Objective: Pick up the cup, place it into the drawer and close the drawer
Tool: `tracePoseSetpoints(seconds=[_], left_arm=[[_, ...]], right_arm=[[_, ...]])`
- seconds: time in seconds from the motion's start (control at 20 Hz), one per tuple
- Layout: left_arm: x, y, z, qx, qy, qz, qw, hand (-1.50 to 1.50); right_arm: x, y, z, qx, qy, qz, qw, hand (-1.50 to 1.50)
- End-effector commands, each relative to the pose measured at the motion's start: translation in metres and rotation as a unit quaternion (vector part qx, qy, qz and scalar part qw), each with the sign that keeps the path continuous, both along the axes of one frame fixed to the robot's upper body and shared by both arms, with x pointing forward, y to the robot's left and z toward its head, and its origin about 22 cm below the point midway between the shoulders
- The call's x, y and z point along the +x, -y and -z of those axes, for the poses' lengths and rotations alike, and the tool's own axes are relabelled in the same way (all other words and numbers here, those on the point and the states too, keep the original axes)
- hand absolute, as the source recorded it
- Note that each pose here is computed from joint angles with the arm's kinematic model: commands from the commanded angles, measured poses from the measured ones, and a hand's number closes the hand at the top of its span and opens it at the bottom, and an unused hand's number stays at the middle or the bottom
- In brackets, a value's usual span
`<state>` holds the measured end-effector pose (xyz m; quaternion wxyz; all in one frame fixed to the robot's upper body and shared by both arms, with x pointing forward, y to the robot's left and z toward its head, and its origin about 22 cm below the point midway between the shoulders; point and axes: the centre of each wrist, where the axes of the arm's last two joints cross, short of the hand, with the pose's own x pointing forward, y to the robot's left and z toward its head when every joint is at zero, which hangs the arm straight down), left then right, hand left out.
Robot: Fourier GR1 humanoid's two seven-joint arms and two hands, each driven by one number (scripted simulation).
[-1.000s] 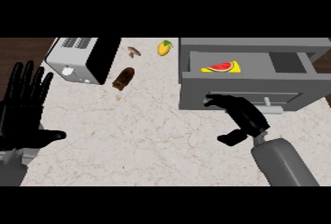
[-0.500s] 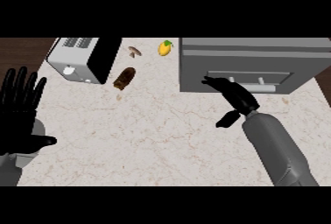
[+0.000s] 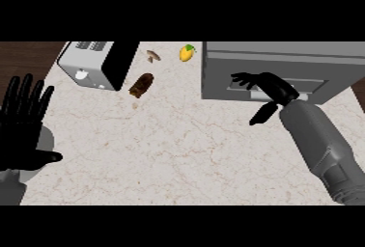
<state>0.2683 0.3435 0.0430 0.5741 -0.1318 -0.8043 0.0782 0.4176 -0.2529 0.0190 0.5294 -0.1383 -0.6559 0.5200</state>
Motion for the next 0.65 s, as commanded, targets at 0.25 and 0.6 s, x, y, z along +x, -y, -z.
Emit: tracePoseSetpoints(seconds=[0.25, 0.6], left_arm=[[0.005, 0.022, 0.004, 0.006, 0.007, 0.017, 0.9998, -1.5], [-0.002, 0.021, 0.009, 0.022, -0.003, 0.014, 0.9997, -1.5]], right_arm=[[0.018, 0.018, -0.027, -0.01, -0.013, 0.059, 0.998, -1.5], [0.019, 0.04, -0.036, -0.001, -0.017, 0.066, 0.998, -1.5]])
